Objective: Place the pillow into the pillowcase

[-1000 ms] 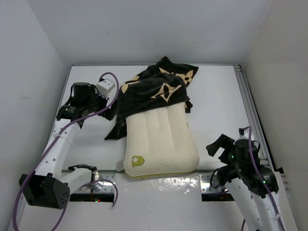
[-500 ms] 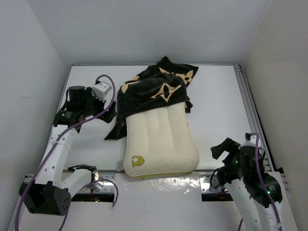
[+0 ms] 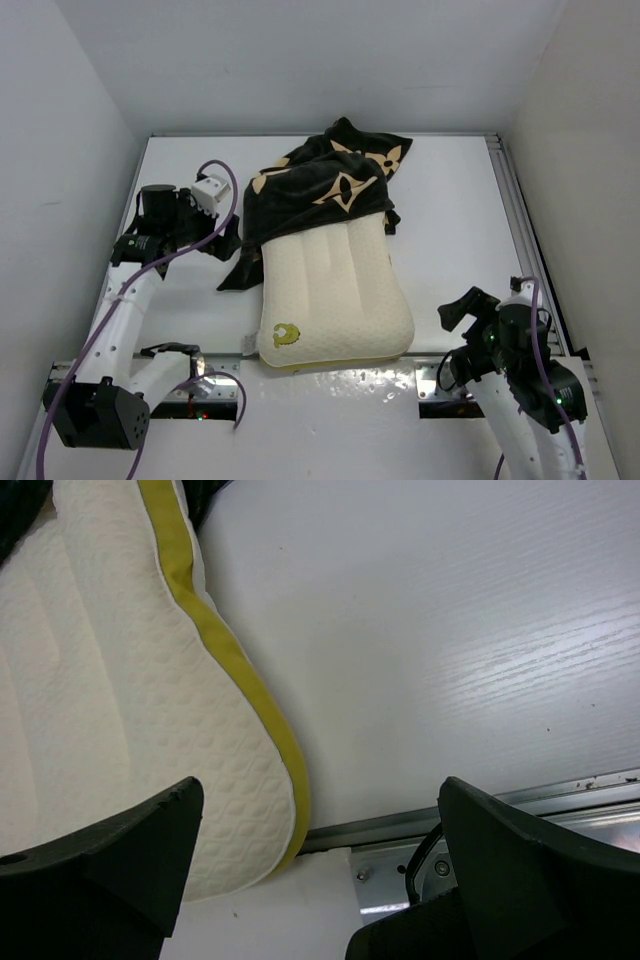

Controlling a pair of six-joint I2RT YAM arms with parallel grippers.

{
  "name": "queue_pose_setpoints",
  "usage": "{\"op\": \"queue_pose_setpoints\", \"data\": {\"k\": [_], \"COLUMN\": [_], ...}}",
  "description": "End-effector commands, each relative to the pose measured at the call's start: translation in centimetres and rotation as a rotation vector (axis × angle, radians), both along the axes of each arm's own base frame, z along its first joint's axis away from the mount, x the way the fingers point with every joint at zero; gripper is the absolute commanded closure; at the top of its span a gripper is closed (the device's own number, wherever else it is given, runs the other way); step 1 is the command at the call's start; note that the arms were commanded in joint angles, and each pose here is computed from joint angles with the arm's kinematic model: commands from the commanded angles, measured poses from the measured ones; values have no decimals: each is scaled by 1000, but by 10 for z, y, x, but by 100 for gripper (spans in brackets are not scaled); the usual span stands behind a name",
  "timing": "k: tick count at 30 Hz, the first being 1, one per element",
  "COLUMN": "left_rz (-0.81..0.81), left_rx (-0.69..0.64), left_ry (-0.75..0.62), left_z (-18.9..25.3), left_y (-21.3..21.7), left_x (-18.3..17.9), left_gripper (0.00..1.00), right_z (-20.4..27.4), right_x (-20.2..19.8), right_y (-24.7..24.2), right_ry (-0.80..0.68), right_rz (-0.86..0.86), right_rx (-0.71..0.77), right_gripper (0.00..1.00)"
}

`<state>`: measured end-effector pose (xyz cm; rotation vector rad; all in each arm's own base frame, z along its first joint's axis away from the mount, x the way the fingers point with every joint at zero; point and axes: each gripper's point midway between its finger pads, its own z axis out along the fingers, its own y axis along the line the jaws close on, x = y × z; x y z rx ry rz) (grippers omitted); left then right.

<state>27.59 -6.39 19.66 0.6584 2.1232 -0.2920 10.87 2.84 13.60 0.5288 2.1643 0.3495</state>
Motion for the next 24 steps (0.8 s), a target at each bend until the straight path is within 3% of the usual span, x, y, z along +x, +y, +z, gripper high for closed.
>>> {"op": "queue_pose_setpoints", "data": {"k": [1,24], "left_rz": [-1,33], "left_rx": [-33,-37], "left_ry": [-50,-39], "left_z": [10,1], "left_y": [-2,12], "left_x": [3,-16], "left_gripper": [0,0], "right_z": [-11,-10], "right_x": [-15,-15], "right_y": [-2,1], "right_ry": [66,49], "right_rz": [4,33], "right_rx": [-5,-5], "right_gripper": [1,1]}}
